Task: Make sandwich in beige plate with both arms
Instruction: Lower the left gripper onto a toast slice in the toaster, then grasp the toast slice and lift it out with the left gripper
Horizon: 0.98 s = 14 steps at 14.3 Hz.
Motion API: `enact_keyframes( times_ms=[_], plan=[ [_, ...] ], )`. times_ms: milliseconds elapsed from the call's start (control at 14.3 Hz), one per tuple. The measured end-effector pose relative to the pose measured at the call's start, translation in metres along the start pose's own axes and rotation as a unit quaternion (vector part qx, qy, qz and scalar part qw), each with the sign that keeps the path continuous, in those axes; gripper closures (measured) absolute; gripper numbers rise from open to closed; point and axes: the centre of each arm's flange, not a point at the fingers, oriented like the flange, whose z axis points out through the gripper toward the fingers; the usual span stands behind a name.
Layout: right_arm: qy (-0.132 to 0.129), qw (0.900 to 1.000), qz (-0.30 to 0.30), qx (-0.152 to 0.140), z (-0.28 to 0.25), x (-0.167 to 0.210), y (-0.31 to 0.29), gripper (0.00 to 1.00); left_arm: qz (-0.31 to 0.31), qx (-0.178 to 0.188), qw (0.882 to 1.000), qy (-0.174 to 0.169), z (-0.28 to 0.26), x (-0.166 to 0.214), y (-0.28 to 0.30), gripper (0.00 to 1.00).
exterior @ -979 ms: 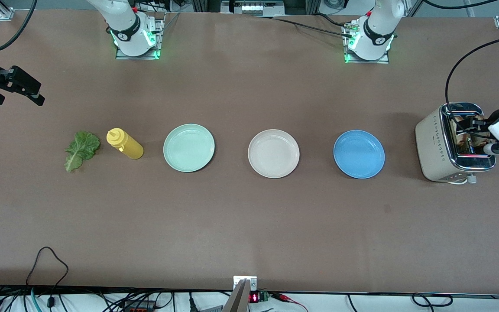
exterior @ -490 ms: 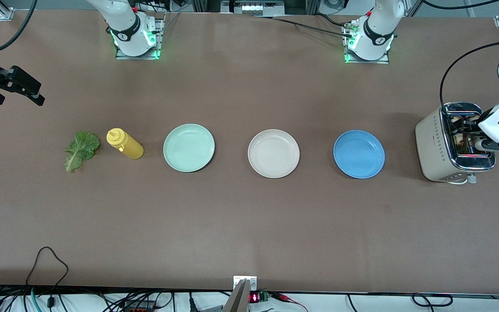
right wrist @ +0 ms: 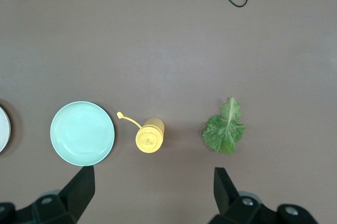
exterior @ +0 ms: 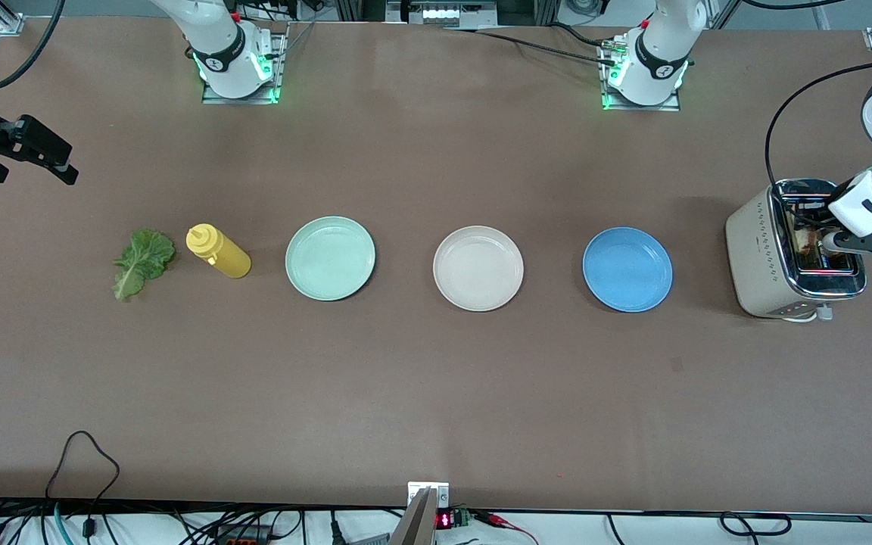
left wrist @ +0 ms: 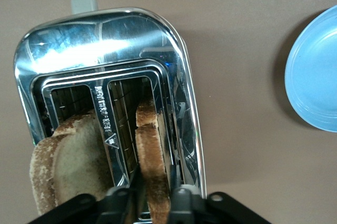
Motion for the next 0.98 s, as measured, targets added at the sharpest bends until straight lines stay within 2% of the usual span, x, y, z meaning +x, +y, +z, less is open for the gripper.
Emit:
enact_keyframes(
  times_ms=[350, 490, 769, 979],
  plan=[
    [0.000, 1.000, 0.000, 0.000, 0.000, 0.000, 0.000, 0.00, -0.003, -0.001, 1.000, -0.002, 0.002, -0.002, -0.003, 0.85],
    [0.000, 1.000, 0.000, 0.000, 0.000, 0.000, 0.000, 0.00, -0.003, -0.001, 1.000, -0.002, 0.002, -0.002, -0.003, 0.93],
    [0.000, 1.000, 0.000, 0.000, 0.000, 0.000, 0.000, 0.00, -0.002, 0.002, 1.000, 0.006, -0.008, 0.000, -0.003, 0.94],
    [0.000, 1.000, 0.000, 0.000, 0.000, 0.000, 0.000, 0.00, 0.002, 0.007, 1.000, 0.010, -0.043, 0.007, -0.004, 0.94]
  ],
)
